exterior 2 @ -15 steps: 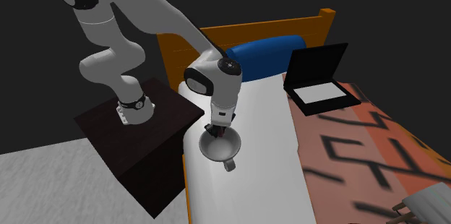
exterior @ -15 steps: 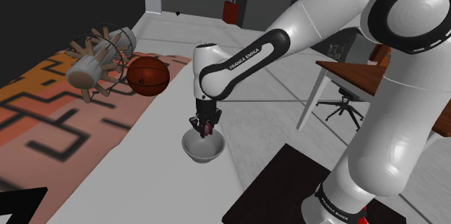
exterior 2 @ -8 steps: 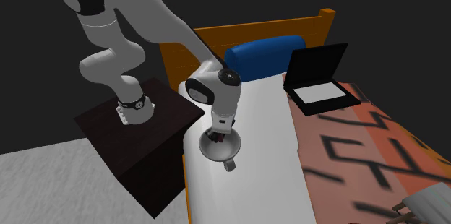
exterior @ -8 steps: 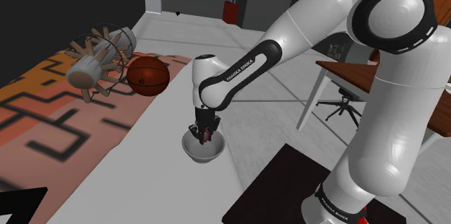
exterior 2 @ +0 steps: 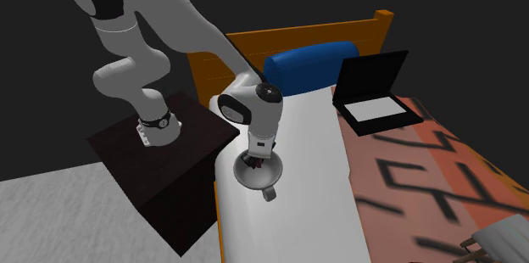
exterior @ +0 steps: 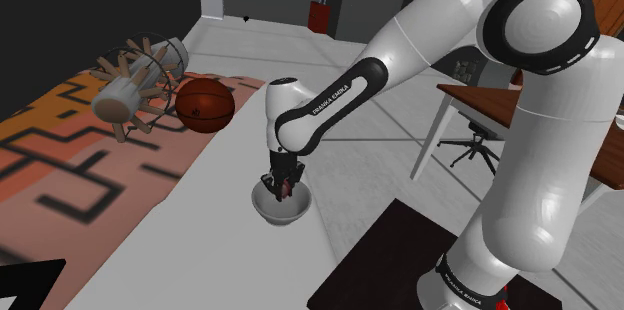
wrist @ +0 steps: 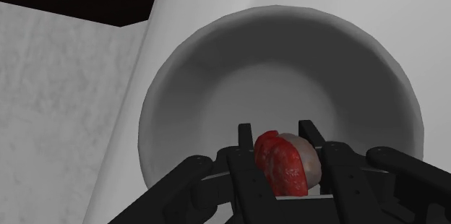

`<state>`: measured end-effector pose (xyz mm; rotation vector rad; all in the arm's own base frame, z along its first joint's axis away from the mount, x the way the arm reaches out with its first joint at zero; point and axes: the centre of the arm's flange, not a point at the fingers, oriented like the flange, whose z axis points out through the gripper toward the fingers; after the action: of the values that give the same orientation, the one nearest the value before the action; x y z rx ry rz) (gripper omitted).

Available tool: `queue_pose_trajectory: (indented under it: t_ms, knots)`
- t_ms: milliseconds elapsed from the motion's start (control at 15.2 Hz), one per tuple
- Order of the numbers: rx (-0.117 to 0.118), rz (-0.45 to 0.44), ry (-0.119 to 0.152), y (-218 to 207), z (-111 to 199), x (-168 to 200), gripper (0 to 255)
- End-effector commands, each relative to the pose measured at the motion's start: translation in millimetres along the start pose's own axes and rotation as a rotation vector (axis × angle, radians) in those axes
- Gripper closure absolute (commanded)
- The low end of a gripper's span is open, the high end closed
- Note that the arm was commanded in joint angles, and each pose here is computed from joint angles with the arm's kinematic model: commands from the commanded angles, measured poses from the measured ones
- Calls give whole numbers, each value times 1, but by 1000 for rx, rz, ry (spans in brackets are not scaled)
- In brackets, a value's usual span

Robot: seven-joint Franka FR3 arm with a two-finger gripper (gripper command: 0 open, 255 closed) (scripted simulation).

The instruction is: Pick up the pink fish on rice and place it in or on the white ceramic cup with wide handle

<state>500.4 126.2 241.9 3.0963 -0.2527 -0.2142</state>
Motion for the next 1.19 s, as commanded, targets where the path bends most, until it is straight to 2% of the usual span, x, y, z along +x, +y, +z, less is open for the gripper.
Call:
queue_pose_trajectory:
  t_ms: [0,330,594,1122]
  knots:
    - [0,0,0,0,0,0,0]
    - [0,0,0,0,0,0,0]
    - [0,0,0,0,-50,0,0]
    - [0,0,0,0,-50,0,0]
